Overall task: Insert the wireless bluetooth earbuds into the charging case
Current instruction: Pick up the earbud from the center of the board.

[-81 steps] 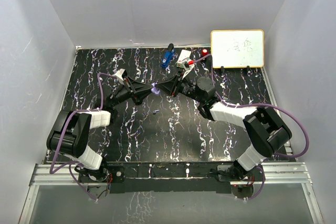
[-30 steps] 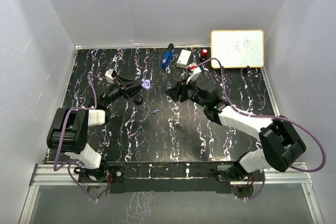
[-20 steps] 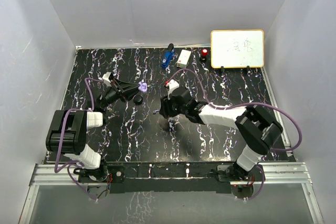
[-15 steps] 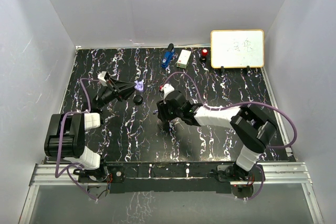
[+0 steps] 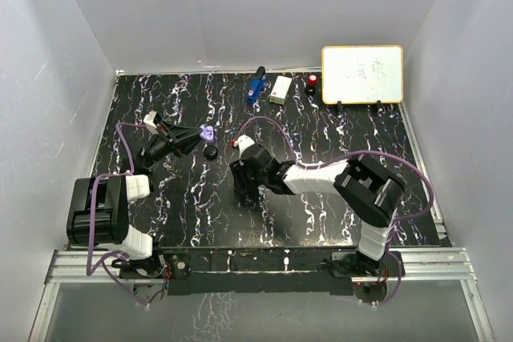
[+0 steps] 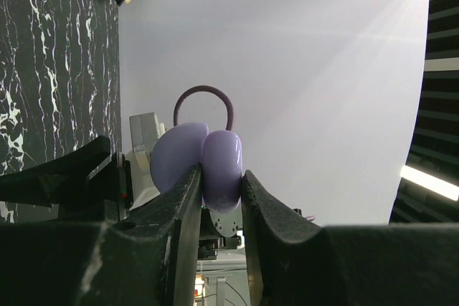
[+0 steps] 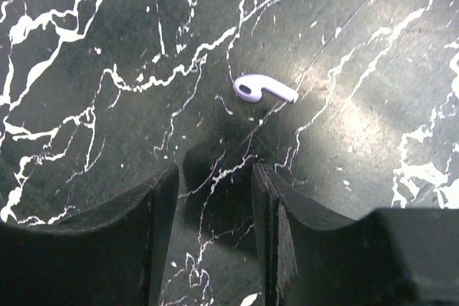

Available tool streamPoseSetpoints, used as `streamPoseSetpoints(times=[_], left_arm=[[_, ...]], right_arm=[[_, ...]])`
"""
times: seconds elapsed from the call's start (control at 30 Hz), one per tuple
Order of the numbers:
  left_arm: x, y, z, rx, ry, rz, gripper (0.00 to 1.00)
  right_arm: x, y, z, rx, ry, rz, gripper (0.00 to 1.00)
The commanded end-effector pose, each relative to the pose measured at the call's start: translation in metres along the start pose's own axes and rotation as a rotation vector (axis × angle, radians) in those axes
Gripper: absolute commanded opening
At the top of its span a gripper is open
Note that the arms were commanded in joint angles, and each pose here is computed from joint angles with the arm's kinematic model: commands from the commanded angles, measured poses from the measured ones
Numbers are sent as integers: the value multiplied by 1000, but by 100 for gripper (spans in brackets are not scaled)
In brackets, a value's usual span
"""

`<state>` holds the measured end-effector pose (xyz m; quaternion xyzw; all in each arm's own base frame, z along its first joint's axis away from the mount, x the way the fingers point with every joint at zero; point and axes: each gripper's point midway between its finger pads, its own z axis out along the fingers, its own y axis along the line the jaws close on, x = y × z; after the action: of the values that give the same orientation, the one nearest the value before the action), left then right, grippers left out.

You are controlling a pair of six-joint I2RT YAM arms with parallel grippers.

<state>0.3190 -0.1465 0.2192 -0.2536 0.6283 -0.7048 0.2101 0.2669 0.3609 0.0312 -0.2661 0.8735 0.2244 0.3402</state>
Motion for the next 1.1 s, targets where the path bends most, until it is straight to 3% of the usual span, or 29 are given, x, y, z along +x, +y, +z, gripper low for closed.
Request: streamPoseSetpoints(times=[0.0,1.07], left_arm=[[11,-25,-7,77,32,110,0],[7,-20,-8,77,29,93,0]], right_arm=[[-35,11,6,-21,-93,3,43],[-46,11,35,1,-111,6,43]])
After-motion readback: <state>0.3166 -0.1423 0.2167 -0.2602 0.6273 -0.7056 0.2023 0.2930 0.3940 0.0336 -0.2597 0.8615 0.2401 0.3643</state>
